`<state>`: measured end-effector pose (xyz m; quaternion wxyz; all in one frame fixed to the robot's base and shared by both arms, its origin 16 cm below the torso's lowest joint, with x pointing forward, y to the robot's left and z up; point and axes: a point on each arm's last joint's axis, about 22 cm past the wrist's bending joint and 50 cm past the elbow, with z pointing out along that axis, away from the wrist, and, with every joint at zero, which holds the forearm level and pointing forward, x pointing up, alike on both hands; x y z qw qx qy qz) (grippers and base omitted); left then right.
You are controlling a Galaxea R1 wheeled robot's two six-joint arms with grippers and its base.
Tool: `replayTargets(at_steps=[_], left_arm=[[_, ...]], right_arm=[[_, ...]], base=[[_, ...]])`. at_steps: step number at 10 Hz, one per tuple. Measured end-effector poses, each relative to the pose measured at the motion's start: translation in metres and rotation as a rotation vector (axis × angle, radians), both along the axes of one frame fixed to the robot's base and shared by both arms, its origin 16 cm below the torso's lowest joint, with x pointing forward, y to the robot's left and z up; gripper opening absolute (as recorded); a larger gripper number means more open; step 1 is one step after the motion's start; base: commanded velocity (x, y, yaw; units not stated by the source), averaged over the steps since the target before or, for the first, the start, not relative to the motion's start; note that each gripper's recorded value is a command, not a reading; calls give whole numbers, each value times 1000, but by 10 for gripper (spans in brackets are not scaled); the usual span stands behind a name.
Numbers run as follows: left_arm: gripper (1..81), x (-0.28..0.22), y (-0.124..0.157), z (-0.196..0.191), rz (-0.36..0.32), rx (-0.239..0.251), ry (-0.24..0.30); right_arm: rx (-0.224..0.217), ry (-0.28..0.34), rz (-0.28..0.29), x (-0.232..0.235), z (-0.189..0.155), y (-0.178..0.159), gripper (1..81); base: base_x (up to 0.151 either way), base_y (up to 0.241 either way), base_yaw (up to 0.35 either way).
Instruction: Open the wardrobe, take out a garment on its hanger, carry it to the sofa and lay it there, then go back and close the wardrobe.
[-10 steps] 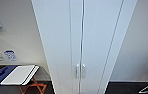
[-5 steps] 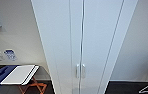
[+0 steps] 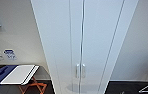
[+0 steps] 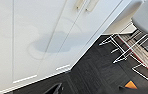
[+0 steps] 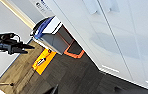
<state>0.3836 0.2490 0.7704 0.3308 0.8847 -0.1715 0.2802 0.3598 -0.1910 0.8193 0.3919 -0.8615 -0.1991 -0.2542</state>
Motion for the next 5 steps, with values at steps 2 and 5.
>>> replayTargets(at_steps=[2, 5], left_arm=[[811, 24, 0, 19, 3, 1, -31], [811, 59, -5, 48, 10, -11, -71]], right_arm=[[4, -32, 6, 19, 15, 5, 811], [27, -71, 38, 59, 28, 43, 811]], base=[[0, 0, 0], [0, 0, 0]])
